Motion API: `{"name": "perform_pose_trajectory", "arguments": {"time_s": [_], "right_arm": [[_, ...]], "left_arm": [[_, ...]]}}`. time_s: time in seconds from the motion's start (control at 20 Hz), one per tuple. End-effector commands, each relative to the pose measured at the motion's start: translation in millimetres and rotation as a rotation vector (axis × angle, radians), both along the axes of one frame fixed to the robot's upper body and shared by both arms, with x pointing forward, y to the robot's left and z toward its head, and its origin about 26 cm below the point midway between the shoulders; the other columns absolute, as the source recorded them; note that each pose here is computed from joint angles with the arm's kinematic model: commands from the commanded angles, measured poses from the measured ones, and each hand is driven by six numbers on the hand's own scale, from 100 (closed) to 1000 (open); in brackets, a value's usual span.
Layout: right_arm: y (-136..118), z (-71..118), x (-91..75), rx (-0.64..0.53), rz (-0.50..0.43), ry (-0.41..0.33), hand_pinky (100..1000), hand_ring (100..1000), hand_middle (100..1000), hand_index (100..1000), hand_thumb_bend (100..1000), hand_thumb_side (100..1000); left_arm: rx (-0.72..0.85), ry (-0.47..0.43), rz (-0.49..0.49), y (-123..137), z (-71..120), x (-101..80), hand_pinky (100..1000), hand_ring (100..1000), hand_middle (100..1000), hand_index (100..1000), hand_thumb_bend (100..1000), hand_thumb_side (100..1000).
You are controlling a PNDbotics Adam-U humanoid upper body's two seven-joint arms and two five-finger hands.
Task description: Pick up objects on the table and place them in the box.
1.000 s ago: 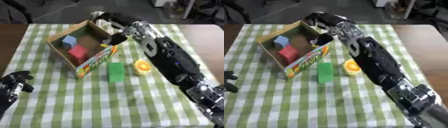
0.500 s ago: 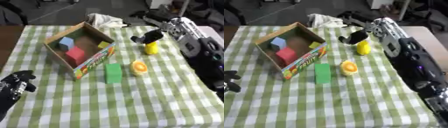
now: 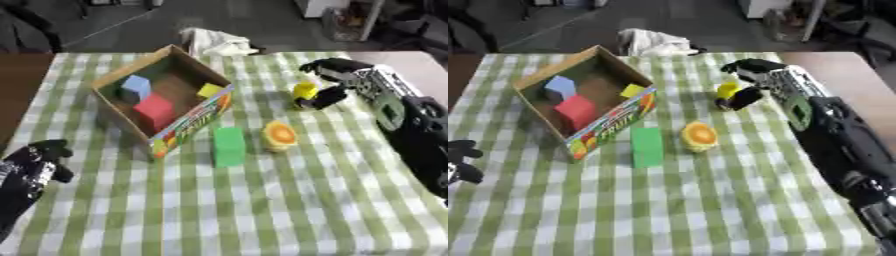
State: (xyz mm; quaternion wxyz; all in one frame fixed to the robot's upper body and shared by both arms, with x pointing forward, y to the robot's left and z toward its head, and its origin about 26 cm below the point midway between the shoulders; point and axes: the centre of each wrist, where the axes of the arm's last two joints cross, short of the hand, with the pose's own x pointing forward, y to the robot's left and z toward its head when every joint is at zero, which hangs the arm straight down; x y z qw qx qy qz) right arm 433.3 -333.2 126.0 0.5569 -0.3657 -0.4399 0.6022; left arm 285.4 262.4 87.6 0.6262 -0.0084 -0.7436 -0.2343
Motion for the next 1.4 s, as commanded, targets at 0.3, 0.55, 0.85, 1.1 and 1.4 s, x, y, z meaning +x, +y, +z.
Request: {"name": "perform_pose_trajectory", "arguments": {"time_s": [0.3,0.55,0.85,1.1,1.4], "right_arm": [[-6.9,-6.3,6.9,-0.072,-0.032,-0.010,784,898,873,946,371,436],[-8.1,-13.6,7.8,-0.098,-0.073,-0.073,743,835,732,837,346,189],[-7.5,-13.8,8.8,-0.112,-0.128,-0.238,686,754,552,622,216,100],[-0.9,1.8,10.3,-0.076,-0.122,-0.403,661,729,480,500,226,100],[37.9,51.0,14.4,0.054,0.029,-0.518,662,746,478,484,154,100]], "left_arm": [[0.011,-0.025,-0.004,1.3,6.6,0.6,586,534,650,789,100,600],[0.011,-0.024,-0.004,1.3,6.5,0.6,586,534,650,789,100,601],[0.010,-0.023,-0.003,1.3,6.3,0.6,586,534,650,789,100,600],[0.010,-0.020,-0.003,1.3,5.9,0.4,586,534,649,789,100,603],[0.009,-0.017,-0.007,0.6,5.4,0.2,586,533,649,789,100,603]]}}
